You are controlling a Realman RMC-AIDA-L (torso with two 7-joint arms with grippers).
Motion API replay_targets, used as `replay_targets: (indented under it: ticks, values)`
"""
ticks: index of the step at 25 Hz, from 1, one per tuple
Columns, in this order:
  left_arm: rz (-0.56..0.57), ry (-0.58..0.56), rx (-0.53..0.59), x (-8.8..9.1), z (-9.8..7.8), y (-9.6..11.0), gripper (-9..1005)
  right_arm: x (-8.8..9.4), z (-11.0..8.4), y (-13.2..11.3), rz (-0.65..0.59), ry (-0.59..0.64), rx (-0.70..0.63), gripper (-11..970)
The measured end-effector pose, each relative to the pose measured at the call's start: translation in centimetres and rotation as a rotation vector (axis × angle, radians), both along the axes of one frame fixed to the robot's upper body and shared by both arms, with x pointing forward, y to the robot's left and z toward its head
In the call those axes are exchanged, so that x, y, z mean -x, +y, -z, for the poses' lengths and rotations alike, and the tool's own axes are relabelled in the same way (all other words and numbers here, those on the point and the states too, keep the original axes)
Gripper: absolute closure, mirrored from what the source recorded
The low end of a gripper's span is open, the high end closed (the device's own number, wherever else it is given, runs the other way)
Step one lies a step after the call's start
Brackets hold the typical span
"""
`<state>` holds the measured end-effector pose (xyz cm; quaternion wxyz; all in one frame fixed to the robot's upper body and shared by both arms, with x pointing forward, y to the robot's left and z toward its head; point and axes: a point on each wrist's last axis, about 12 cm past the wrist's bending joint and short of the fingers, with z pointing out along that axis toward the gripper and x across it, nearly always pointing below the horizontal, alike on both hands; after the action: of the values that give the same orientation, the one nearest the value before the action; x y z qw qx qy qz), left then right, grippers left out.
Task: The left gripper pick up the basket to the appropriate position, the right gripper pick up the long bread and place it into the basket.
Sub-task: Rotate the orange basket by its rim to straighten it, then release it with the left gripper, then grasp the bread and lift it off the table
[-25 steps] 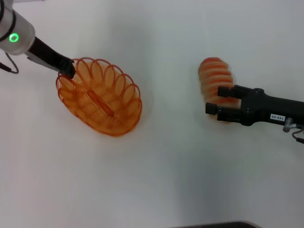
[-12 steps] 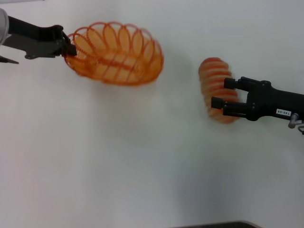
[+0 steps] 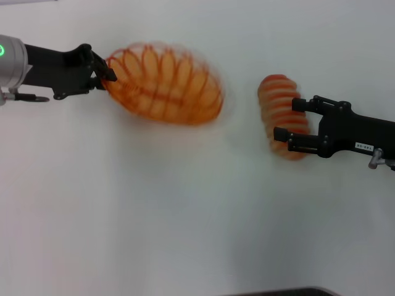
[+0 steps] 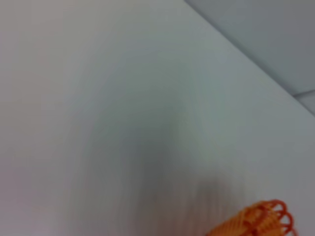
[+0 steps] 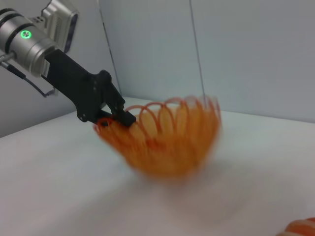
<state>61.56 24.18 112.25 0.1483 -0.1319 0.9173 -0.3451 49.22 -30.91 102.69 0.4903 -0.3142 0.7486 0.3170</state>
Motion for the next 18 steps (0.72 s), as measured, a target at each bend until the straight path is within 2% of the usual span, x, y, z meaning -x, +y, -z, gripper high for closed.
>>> replay_targets:
  ticks: [6, 11, 14, 17, 18]
  values:
    - [-0.002, 0.014, -0.017, 0.3, 0.4, 0.3, 771, -0.3, -0.1, 0.2, 0.000, -0.007, 0.002, 101]
    - [0.012, -0.036, -0.054, 0.5, 0.0, 2.2, 588, -0.5, -0.4, 0.2, 0.030, -0.017, -0.035, 103]
    - [0.087, -0.136, -0.063, 0.8, -0.4, 3.3, 470, -0.7, -0.7, -0.1, 0.081, -0.006, -0.081, 105]
    - [0.240, -0.310, -0.071, 1.4, -1.0, 4.2, 349, -1.2, -1.0, -0.2, 0.122, 0.043, -0.135, 106]
    - [0.333, -0.385, -0.076, 1.8, -1.0, 4.3, 309, -1.3, -1.1, -0.2, 0.129, 0.058, -0.150, 107]
